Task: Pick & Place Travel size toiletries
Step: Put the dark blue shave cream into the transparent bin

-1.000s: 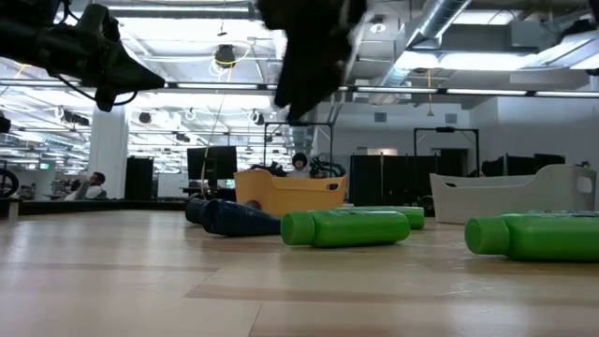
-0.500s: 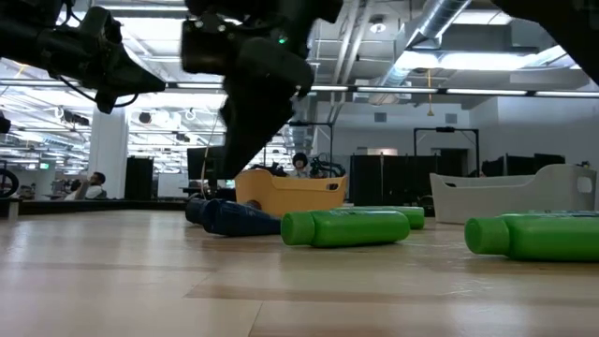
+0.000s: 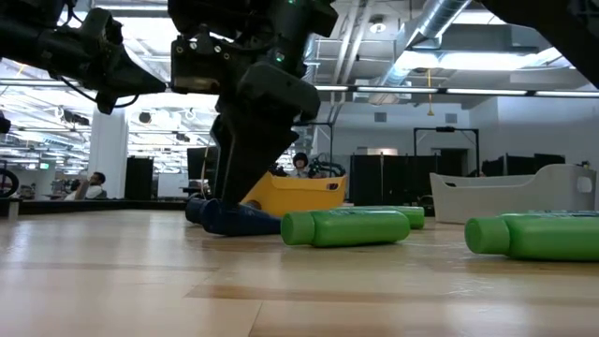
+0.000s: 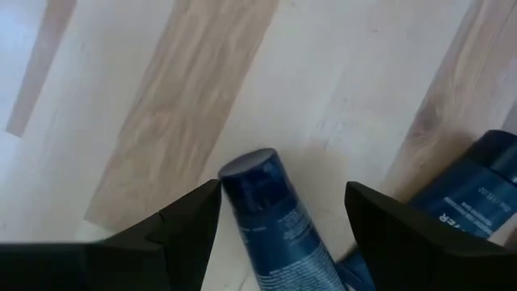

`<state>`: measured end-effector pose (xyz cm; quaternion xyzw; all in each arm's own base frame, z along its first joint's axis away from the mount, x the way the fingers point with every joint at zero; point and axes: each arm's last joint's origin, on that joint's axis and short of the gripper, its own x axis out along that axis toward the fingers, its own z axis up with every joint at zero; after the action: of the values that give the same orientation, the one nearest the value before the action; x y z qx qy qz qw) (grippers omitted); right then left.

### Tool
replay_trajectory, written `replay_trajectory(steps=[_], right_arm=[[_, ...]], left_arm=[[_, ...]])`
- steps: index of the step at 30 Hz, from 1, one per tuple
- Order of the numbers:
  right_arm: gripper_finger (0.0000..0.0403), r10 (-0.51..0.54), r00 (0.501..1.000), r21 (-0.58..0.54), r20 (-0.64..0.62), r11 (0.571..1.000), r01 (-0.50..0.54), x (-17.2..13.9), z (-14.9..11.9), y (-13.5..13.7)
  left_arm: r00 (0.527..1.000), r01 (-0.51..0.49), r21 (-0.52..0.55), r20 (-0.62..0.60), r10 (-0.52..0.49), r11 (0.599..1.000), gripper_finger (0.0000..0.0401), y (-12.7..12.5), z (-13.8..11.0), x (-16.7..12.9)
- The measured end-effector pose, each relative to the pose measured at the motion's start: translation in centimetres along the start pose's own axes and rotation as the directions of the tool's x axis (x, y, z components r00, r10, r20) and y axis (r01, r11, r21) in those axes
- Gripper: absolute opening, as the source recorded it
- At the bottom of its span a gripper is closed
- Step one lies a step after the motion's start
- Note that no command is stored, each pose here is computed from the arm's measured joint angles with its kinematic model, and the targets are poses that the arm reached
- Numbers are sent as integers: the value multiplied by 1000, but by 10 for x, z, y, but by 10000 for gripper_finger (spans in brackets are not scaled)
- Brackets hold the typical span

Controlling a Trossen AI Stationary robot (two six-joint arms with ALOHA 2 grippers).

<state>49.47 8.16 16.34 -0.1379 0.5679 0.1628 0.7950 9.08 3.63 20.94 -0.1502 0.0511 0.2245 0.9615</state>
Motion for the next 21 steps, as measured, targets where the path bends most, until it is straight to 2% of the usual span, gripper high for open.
replay_trajectory(steps=[6, 12, 15, 21], right_arm=[[230, 1, 1000, -29, 4, 1000, -1, 0, 0, -1], [227, 5, 1000, -31, 7, 1000, -5, 9, 1, 1], [228, 20, 998, 10, -51, 1000, -20, 22, -6, 2], [207, 15, 998, 109, -64, 994, -8, 26, -7, 1]], left_arm=[[1000, 0, 0, 0, 0, 1000, 2, 0, 0, 0], [1000, 0, 0, 0, 0, 1000, 2, 0, 0, 0], [1000, 0, 0, 0, 0, 1000, 2, 0, 0, 0], [1000, 0, 0, -1, 0, 1000, 2, 0, 0, 0]])
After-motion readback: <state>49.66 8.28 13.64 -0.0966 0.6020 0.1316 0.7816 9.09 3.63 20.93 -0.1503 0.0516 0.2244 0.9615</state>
